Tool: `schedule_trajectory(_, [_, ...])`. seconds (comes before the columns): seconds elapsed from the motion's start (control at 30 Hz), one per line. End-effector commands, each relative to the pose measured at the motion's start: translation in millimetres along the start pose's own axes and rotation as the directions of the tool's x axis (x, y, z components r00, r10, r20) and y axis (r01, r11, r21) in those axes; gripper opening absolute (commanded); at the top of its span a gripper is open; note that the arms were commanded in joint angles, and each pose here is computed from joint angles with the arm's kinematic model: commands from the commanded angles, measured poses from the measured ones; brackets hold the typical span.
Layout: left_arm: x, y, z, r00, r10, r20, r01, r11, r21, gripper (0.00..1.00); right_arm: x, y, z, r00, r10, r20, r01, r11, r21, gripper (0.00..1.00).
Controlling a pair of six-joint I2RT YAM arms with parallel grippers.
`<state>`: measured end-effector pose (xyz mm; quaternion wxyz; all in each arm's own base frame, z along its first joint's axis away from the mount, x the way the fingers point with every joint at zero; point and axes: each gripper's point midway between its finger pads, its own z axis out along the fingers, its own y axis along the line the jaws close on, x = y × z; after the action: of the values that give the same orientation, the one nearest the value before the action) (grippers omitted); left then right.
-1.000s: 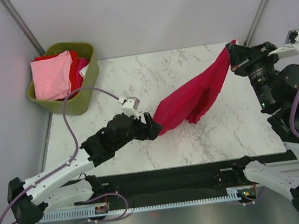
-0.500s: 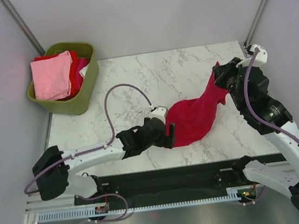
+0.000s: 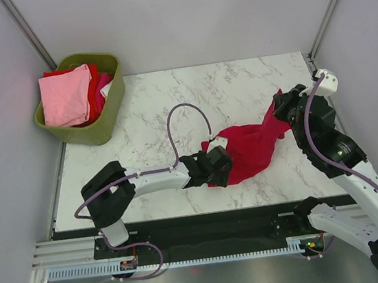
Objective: Fold and stack the t-shirts
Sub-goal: Flatten the tshirt out
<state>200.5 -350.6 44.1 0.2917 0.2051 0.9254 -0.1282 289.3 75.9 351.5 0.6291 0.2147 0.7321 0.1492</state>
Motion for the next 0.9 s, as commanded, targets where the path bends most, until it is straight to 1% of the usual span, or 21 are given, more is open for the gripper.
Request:
schedule_trajectory(0.0, [-8.6,-5.7,-1.2,0.999,-0.045,0.003,0.045,0.999,-0.002,0.76,-12.5,-5.9,-5.5,0.998,0.024,0.057,-0.025,1.000,0.015,0.01])
schedule_trajectory(0.07, [-6.5,-6.4,0.1,0.999,-0.042,-0.006,0.042,0.999,0.001,0.73,-8.1,-10.3,-5.7,0.998,0.025,0.055,-0.026,0.999,0.025,0.01])
schedule_trajectory(0.17, [-2.2,-7.0,5.2,0.998,-0.038,-0.047,0.038,0.999,-0.002,0.66,-4.2,-16.6,-5.6,0.998,0.026,0.057,-0.028,0.999,0.042,0.01])
schedule_trajectory(0.2, [0.5,-7.6,6.4,0.997,-0.046,-0.065,0.047,0.999,0.004,0.55,-2.1,-17.2,-5.8,0.998,0.032,0.054,-0.035,0.999,0.042,0.01])
schedule_trajectory(0.23, [3.4,-9.0,8.8,0.995,-0.055,-0.080,0.056,0.998,0.011,0.53,-1.8,-17.9,-6.4,0.998,0.035,0.056,-0.037,0.998,0.043,0.01])
schedule_trajectory(0.3, [7.8,-16.2,9.6,0.991,-0.069,-0.111,0.075,0.996,0.051,0.53,1.0,-20.8,-6.2,0.998,0.034,0.053,-0.036,0.998,0.050,0.01])
schedule_trajectory(0.43, [14.8,-24.1,16.0,0.985,-0.086,-0.149,0.097,0.993,0.073,0.54,4.9,-25.5,-6.7,0.998,0.035,0.053,-0.039,0.997,0.060,0.01])
schedule_trajectory(0.47, [16.4,-24.7,18.1,0.984,-0.091,-0.154,0.103,0.992,0.073,0.52,7.5,-27.3,-5.9,0.998,0.034,0.050,-0.038,0.997,0.066,0.01])
schedule_trajectory(0.5, [16.6,-26.0,18.4,0.983,-0.099,-0.156,0.111,0.991,0.076,0.40,8.7,-28.5,-5.9,0.998,0.033,0.050,-0.037,0.997,0.068,0.01])
schedule_trajectory(0.57, [15.1,-25.9,16.5,0.983,-0.109,-0.146,0.121,0.989,0.083,0.25,11.9,-33.2,-5.4,0.998,0.027,0.050,-0.031,0.996,0.083,0.01])
schedule_trajectory(0.6, [15.2,-26.5,14.0,0.983,-0.109,-0.146,0.123,0.989,0.088,0.02,10.4,-34.4,-6.7,0.998,0.029,0.058,-0.033,0.996,0.085,0.01])
schedule_trajectory(0.63, [14.2,-26.3,9.8,0.984,-0.111,-0.142,0.125,0.988,0.096,0.02,9.7,-36.7,-7.8,0.998,0.028,0.063,-0.034,0.995,0.093,0.01])
schedule_trajectory(0.67, [5.8,-31.1,-2.7,0.986,-0.116,-0.122,0.131,0.983,0.129,0.02,6.6,-41.1,-9.7,0.997,0.024,0.078,-0.032,0.993,0.109,0.01])
schedule_trajectory(0.77, [-5.4,-42.6,-28.7,0.994,-0.079,-0.082,0.094,0.976,0.198,0.02,-10.6,-48.8,-22.1,0.990,0.032,0.135,-0.050,0.991,0.128,0.02])
schedule_trajectory(0.8, [-11.0,-55.7,-49.7,0.997,-0.054,-0.053,0.065,0.966,0.251,0.02,-21.4,-54.7,-29.9,0.983,0.045,0.175,-0.071,0.987,0.143,0.02])
schedule_trajectory(0.87, [-15.6,-80.4,-76.0,0.999,-0.020,-0.027,0.027,0.945,0.325,0.02,-34.4,-59.1,-40.1,0.975,0.062,0.215,-0.096,0.984,0.149,0.02])
